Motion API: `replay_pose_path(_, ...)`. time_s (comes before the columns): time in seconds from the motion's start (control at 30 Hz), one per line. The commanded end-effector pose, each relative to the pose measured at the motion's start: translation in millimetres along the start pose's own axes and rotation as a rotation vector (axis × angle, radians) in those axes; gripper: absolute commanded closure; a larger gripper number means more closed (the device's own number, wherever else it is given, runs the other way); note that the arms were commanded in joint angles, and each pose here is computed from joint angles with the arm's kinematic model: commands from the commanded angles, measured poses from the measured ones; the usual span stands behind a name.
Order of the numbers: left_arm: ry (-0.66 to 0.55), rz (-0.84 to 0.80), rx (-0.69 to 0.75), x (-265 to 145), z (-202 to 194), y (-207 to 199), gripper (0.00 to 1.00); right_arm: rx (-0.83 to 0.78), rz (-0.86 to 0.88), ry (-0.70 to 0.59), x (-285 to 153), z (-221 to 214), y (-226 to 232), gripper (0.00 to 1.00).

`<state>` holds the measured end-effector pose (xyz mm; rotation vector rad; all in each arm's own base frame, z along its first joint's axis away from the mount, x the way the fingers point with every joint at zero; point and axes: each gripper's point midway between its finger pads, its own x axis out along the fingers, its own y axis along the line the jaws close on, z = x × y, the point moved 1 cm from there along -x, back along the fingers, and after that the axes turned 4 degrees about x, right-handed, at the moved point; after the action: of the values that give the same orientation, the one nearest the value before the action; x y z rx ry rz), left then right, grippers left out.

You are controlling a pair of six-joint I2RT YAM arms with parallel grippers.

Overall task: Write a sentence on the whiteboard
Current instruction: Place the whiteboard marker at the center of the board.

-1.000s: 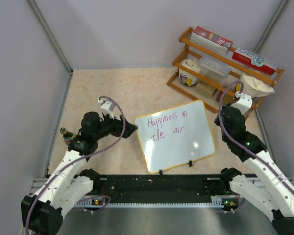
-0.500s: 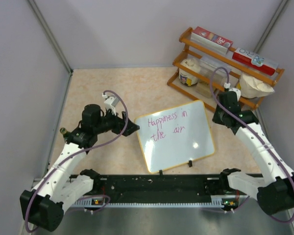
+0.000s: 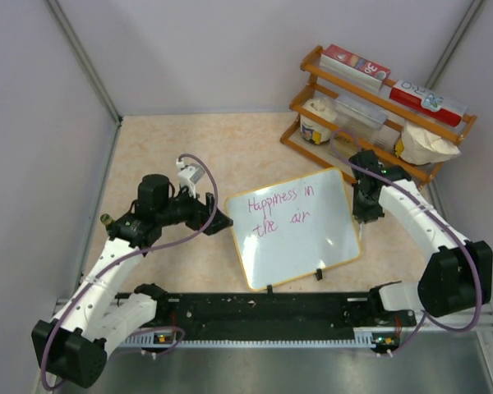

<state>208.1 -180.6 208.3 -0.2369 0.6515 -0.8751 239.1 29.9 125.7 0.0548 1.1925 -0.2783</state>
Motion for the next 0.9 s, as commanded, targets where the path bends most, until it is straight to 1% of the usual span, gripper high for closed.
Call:
replay_pose_path(0.0,-0.011,-0.028,0.030,0,8,-5,0.03,-0.076,-0.034,0.091,-5,-9,-10,1.00)
replay_pose_path(0.17,-0.010,-0.024,0.026,1,12,-5,0.03,-0.096,-0.052,0.186,11,-17,-5,1.00)
replay_pose_path(0.27,-0.006,-0.019,0.023,2,12,-3,0.03,-0.111,-0.043,0.267,23,-26,2,1.00)
replay_pose_path(0.33,0.000,-0.015,0.018,3,11,-1,0.03,-0.119,-0.054,0.288,29,-28,2,0.96)
replay_pose_path(0.37,0.002,-0.015,0.016,4,10,-1,0.03,-0.122,-0.070,0.294,31,-28,1,0.91)
replay_pose_path(0.4,0.003,-0.013,0.015,4,11,0,0.03,-0.122,-0.086,0.288,32,-27,-2,0.82)
replay_pose_path(0.5,0.005,-0.010,0.013,5,11,1,0.03,-0.117,-0.117,0.270,30,-23,-6,0.60)
replay_pose_path(0.53,0.007,-0.008,0.011,6,11,2,0.03,-0.112,-0.117,0.261,29,-21,-7,0.28)
replay_pose_path(0.57,0.007,-0.008,0.011,6,11,2,0.03,-0.110,-0.131,0.244,27,-18,-10,0.12)
replay_pose_path(0.6,0.009,-0.011,0.011,6,11,1,0.02,-0.108,-0.132,0.230,25,-16,-10,0.07)
replay_pose_path(0.63,0.009,-0.009,0.012,7,11,2,0.02,-0.106,-0.130,0.221,23,-15,-10,0.04)
replay_pose_path(0.87,0.008,-0.014,0.009,10,11,3,0.02,-0.091,-0.125,0.177,16,-7,-11,0.02)
